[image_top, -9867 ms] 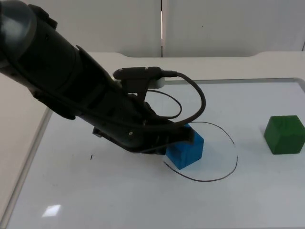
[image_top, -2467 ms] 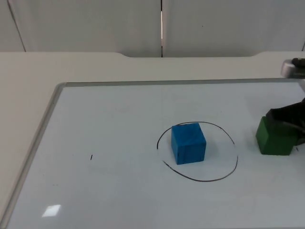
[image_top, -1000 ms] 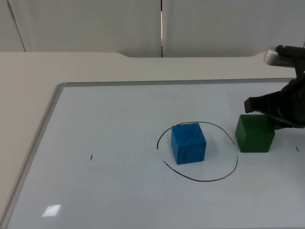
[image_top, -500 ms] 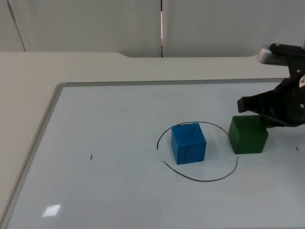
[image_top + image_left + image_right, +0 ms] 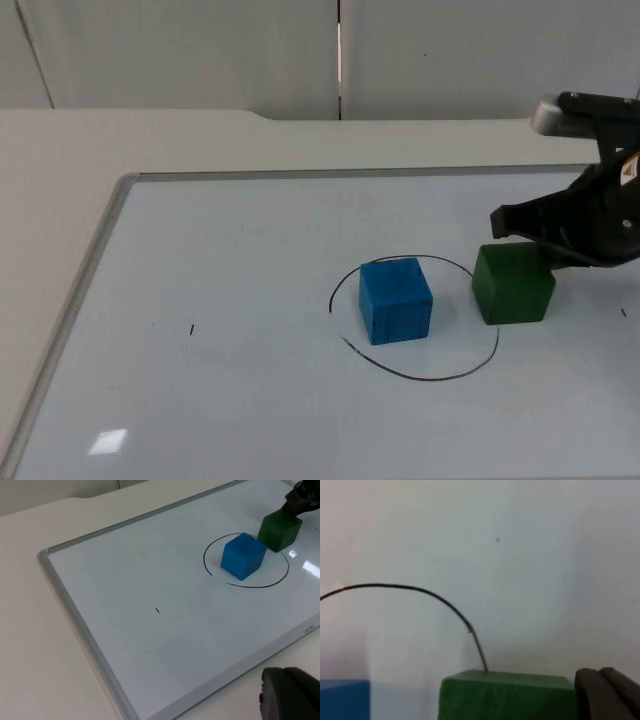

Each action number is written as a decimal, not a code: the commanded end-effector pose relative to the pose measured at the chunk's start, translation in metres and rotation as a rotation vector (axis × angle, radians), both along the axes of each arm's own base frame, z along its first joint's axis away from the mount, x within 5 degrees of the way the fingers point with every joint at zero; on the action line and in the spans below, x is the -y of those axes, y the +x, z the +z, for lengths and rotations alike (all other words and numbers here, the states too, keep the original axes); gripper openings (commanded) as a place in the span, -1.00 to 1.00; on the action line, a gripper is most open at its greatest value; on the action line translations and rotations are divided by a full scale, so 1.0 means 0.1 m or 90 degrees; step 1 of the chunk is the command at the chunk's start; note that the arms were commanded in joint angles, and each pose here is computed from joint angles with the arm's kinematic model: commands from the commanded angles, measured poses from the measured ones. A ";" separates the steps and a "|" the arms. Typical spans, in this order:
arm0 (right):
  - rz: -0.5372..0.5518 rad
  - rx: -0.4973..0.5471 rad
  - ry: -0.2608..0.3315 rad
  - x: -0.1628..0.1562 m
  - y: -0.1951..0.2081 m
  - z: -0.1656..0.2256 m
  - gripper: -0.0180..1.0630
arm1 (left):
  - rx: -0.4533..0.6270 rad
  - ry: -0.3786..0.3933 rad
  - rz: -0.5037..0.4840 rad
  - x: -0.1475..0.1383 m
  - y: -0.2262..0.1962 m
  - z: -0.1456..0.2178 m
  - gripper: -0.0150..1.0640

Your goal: Push the two cubes into the marked area.

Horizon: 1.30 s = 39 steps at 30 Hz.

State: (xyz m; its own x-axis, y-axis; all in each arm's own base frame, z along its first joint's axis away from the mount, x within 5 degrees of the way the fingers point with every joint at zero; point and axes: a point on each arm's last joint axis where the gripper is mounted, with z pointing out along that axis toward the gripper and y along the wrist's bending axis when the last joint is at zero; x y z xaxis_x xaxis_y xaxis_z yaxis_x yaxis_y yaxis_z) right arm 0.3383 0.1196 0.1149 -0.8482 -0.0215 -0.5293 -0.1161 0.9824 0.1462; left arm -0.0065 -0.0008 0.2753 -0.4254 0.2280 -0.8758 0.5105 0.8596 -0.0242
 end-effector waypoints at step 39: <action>0.018 0.008 0.047 -0.42 -0.14 0.03 -0.97 | 0.007 0.000 0.001 0.00 0.00 -0.01 -0.98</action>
State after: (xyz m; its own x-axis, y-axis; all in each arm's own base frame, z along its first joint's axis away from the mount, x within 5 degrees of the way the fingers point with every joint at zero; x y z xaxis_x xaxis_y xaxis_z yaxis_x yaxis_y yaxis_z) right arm 0.3234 0.1587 0.1159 -0.8520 -0.0018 -0.5235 -0.1327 0.9681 0.2126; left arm -0.0065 -0.0008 0.2753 -0.4243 0.2297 -0.8759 0.5113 0.8591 -0.0224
